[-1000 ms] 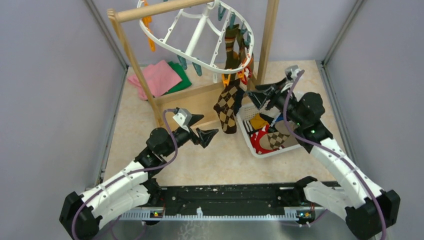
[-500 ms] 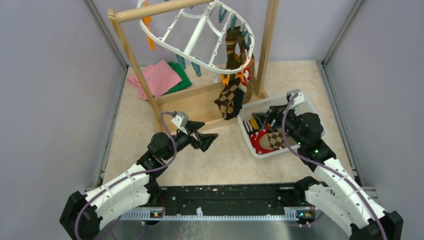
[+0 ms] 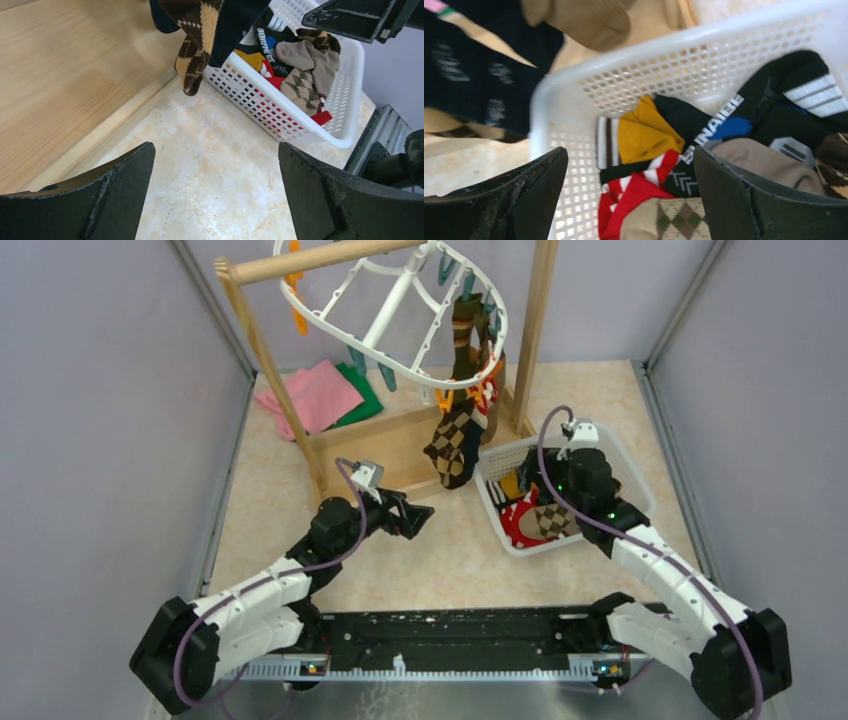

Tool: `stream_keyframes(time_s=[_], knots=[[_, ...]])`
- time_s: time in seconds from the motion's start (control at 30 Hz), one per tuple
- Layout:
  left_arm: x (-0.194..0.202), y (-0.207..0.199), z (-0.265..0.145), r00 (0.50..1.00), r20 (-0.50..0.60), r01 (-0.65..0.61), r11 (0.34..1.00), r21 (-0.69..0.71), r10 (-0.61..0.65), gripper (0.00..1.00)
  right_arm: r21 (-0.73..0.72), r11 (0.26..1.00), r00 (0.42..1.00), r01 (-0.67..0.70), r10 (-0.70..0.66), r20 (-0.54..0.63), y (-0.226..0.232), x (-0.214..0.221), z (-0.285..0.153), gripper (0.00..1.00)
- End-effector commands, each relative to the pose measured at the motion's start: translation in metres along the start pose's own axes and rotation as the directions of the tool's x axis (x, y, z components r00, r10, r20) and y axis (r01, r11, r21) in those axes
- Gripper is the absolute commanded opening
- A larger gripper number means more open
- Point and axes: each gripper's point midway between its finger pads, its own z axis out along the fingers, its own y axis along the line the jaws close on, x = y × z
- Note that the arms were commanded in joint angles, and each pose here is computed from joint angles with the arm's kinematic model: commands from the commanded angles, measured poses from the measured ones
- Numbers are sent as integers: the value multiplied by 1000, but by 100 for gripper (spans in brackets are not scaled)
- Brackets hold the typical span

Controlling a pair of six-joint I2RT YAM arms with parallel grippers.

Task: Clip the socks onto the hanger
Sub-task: Pick up the sock from the bin.

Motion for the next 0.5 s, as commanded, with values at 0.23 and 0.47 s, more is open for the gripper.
stream_keyframes(time_s=[0.23, 0.47], knots=[[-24, 14, 18, 997, 77, 31, 1000, -7, -30, 98, 257, 966, 998, 16, 1, -63, -46, -4, 7, 87], [-21, 24, 24, 987, 52, 150, 988, 34, -152, 98, 344, 939, 1000, -5, 13, -22, -71, -21, -6, 84]])
